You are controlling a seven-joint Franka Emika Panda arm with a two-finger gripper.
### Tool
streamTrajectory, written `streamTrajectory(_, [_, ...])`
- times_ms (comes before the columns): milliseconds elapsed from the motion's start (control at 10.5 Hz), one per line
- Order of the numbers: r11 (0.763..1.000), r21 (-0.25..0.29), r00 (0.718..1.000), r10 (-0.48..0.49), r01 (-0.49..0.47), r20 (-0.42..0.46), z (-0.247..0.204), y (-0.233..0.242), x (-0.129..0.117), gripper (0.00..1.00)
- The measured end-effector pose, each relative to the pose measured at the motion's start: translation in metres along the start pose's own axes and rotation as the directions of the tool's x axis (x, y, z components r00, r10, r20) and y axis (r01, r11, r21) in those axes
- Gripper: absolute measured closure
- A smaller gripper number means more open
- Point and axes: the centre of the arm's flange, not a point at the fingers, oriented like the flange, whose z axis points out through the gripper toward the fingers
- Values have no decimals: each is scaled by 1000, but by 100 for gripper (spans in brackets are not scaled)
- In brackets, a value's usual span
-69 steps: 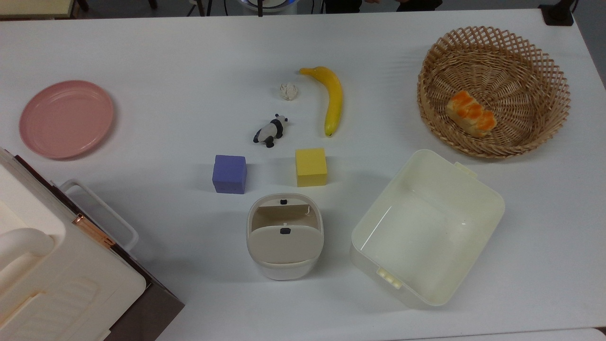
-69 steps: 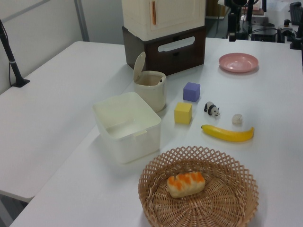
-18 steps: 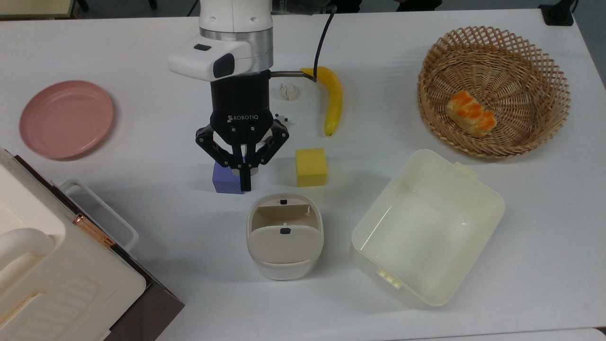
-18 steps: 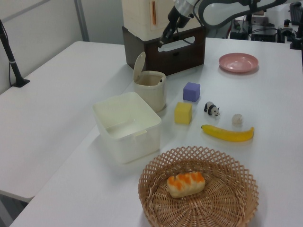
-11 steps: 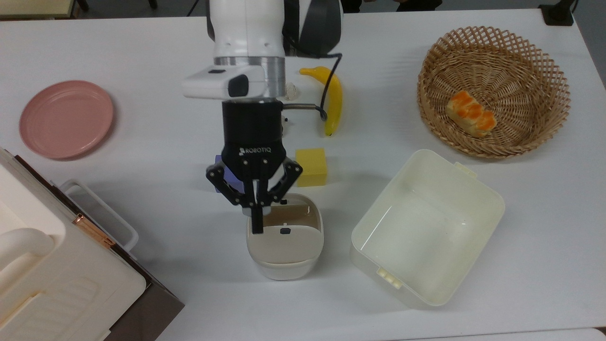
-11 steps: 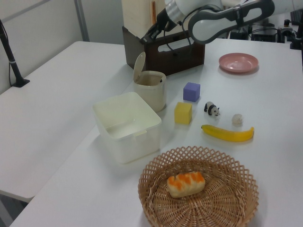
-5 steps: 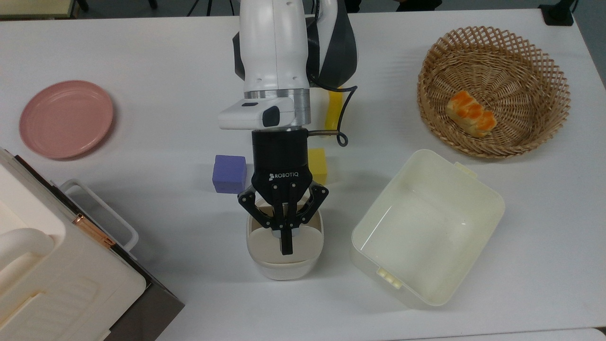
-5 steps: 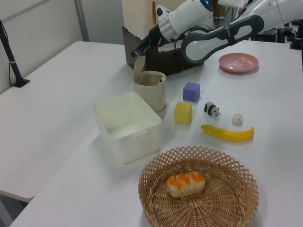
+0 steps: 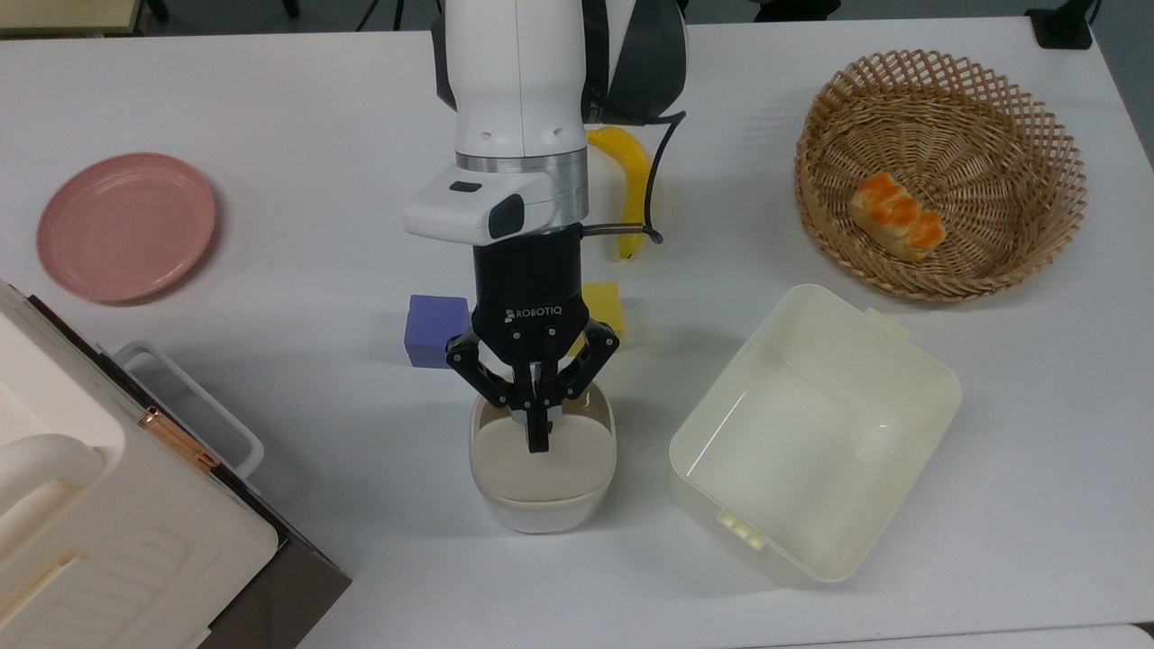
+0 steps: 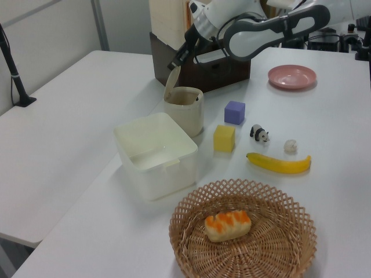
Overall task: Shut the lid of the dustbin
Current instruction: 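Push the lid down onto the dustbin rim with the gripper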
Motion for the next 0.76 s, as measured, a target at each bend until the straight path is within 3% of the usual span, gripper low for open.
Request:
streamTrajectory(380, [1000,8,980,-20,18,199,7,-2,-19,99])
streamTrajectory(760, [999,14,957,-36,33,289,24,-6,-42,99])
